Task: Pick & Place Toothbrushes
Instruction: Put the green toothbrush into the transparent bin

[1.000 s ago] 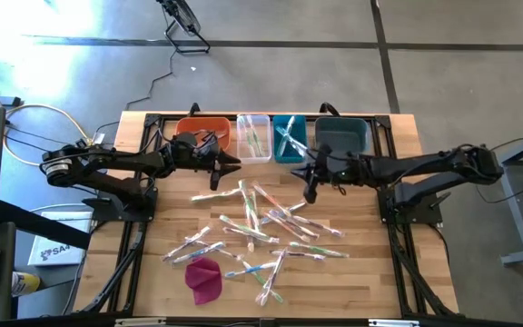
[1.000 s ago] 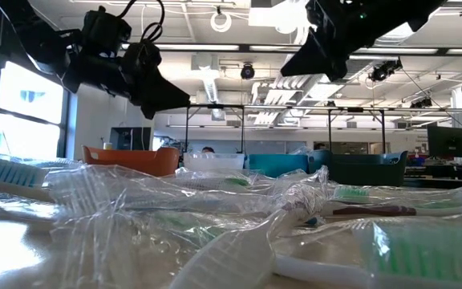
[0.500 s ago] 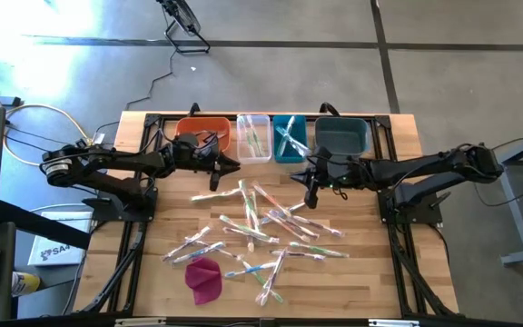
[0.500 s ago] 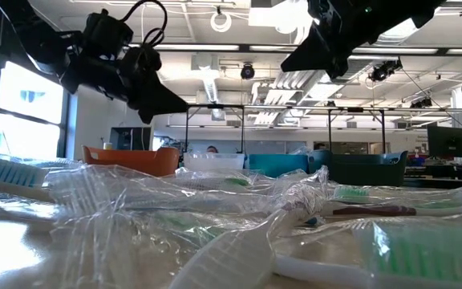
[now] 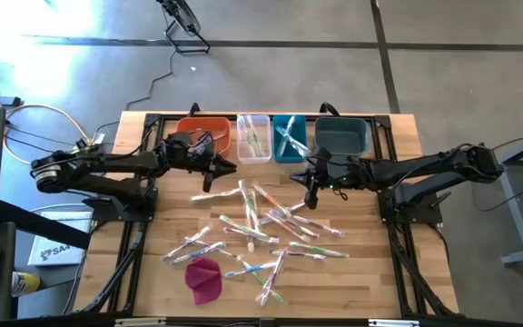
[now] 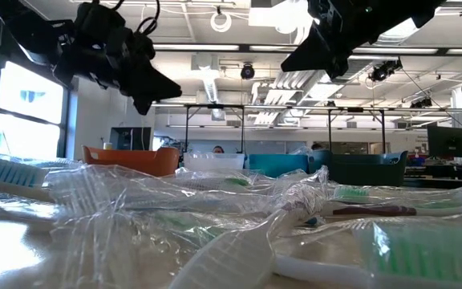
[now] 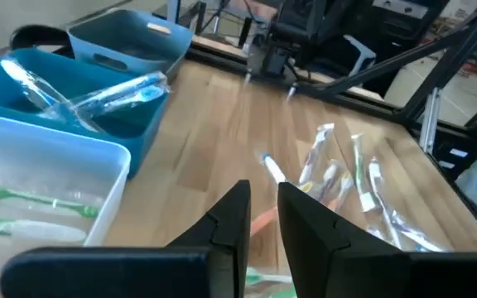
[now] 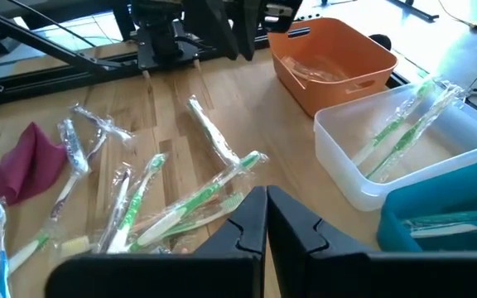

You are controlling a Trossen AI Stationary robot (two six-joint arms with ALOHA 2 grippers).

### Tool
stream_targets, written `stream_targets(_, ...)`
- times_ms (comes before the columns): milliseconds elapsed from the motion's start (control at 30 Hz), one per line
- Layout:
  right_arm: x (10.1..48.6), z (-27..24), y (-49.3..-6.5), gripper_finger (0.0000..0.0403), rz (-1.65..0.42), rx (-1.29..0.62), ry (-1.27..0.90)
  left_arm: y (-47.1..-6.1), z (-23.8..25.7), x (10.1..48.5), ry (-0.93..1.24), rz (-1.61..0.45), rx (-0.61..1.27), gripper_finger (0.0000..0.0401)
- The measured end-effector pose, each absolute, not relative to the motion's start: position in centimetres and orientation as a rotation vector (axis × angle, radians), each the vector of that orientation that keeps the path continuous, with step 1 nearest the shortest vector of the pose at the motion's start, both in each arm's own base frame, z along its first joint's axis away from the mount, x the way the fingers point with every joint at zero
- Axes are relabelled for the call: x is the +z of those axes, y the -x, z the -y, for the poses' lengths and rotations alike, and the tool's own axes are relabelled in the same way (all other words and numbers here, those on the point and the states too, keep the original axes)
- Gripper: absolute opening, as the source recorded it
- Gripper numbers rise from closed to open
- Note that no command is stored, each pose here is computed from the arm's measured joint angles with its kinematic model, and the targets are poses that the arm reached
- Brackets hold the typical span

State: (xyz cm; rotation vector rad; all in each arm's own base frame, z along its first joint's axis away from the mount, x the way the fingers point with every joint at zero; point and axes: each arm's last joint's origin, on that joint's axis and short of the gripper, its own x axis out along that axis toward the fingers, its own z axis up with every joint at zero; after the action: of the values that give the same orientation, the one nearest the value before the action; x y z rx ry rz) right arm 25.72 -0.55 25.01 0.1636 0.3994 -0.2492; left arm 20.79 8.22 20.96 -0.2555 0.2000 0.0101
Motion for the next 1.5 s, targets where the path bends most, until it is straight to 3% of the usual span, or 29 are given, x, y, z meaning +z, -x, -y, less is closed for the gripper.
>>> stream_targets(200,25.0,0.6,-25.7,0.0004,-0.399,-0.249,-0.164,-20.2,-6.8,20.6,0.249,-0.310,0.103,0.0060)
stream_targets(467,25.0,0.6,-25.7,0.0004,-0.400,-0.250,-0.157,-20.1,-4.3,21.7,0.169,-0.635,0.292,0.0060)
stream_targets(700,25.0,0.6,-25.7,0.0004,-0.400,-0.250,-0.156,-19.7,-2.7,22.8,0.140,-0.806,0.241,0.0060)
stream_targets(1167,25.0,0.6,-25.7,0.0004,-0.401,-0.249,-0.151,-19.0,-2.5,22.4,0.150,-0.913,0.241,0.0062)
stream_targets(1267,25.0,0.6,-25.7,0.0004,-0.402,-0.246,-0.138,-18.9,-2.4,21.8,0.152,-0.980,0.242,0.0078)
stream_targets(1500,25.0,0.6,-25.7,0.0004,-0.402,-0.246,-0.137,-19.4,-2.5,20.1,0.178,-1.099,0.259,0.0155)
